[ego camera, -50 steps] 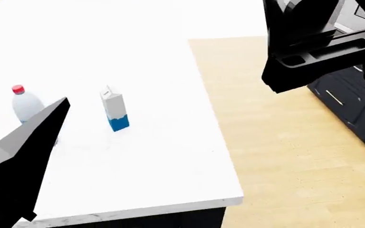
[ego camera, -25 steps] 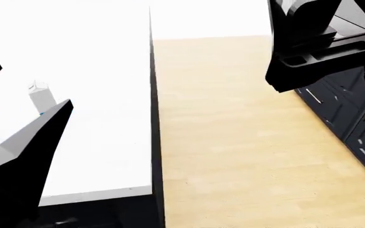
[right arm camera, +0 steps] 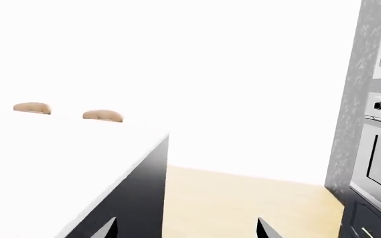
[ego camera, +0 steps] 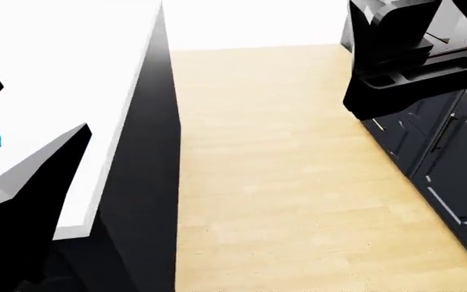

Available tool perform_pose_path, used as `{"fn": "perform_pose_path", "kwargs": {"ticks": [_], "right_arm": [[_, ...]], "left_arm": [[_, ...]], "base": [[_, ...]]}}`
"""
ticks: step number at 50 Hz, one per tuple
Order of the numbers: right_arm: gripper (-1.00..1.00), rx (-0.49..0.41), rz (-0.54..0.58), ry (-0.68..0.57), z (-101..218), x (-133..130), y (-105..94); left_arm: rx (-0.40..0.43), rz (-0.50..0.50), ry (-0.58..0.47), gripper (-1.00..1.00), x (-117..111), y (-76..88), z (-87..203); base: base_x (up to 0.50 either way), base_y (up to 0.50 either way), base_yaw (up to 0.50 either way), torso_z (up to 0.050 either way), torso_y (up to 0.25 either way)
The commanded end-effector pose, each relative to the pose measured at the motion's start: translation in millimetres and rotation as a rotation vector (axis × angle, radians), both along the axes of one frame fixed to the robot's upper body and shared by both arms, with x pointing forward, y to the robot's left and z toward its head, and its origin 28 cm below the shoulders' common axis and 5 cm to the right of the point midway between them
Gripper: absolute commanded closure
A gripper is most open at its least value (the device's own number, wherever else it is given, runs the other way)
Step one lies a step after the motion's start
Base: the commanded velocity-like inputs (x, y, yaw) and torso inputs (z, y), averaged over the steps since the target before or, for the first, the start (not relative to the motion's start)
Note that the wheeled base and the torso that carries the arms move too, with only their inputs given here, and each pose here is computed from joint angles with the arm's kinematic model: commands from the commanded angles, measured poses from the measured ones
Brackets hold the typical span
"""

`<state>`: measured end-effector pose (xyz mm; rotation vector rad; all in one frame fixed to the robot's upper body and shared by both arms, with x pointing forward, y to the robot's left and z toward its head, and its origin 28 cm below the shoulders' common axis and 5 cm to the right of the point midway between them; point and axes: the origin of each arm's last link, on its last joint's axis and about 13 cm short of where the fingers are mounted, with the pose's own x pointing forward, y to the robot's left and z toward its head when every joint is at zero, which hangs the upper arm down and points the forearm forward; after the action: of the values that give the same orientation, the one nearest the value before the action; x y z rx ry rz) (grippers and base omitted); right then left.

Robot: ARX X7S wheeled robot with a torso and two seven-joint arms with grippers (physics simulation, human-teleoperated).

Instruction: Move the drinks to the dining counter.

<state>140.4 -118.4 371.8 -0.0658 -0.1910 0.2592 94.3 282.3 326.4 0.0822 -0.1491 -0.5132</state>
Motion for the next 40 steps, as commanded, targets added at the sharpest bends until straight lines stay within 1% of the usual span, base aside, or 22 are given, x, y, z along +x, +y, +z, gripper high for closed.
{"fn": "perform_pose_path", "kwargs": {"ticks": [1,12,20,31,32,33,36,38,40], "right_arm": [[-1.0,-0.01,-0.029,0.017,-1.5,2.6,-1.3],[-1.0,-0.027,-0.031,0.014,0.0,2.3,-0.6],[-1.0,-0.027,-0.035,0.013,-0.7,2.4,-1.0],[-1.0,-0.019,-0.046,0.015,-2.1,2.9,-2.2],[-1.0,-0.025,-0.058,0.017,-2.1,3.3,-2.5],[-1.0,-0.061,-0.086,0.016,-3.0,4.2,-2.8],[-1.0,-0.045,-0.078,0.022,-2.7,4.6,-2.8],[-1.0,-0.066,-0.103,0.024,-3.8,5.2,-3.1],[-1.0,-0.063,-0.09,0.038,-5.1,5.4,-3.0]], "left_arm": [[-0.002,0.0,0.0,-1.0,0.2,-0.2,-0.8],[-0.004,0.0,-0.004,-1.0,-0.5,0.2,0.7],[0.001,0.005,-0.002,-1.0,-0.1,0.0,0.1],[0.002,0.004,0.003,-1.0,0.9,-0.1,-1.6],[0.002,0.005,0.003,-1.0,0.9,0.0,-1.6],[0.005,0.006,0.003,-1.0,0.9,0.1,-1.5],[0.003,0.005,0.001,-1.0,0.8,0.4,-1.1],[0.004,0.008,0.002,-1.0,1.0,0.7,-1.3],[0.006,0.007,0.003,-1.0,1.2,0.5,-1.9]], "base": [[0.49,-0.12,0.0,0.0,0.0],[0.48,-0.18,0.0,0.0,0.0],[0.47,-0.29,0.0,0.0,0.0],[0.38,-0.33,0.0,0.0,0.0],[0.38,-0.34,0.0,0.0,0.0],[0.37,-0.34,0.0,0.0,0.0],[0.34,-0.34,0.0,0.0,0.0],[0.26,-0.36,0.0,0.0,0.0],[0.22,-0.37,0.0,0.0,0.0]]}}
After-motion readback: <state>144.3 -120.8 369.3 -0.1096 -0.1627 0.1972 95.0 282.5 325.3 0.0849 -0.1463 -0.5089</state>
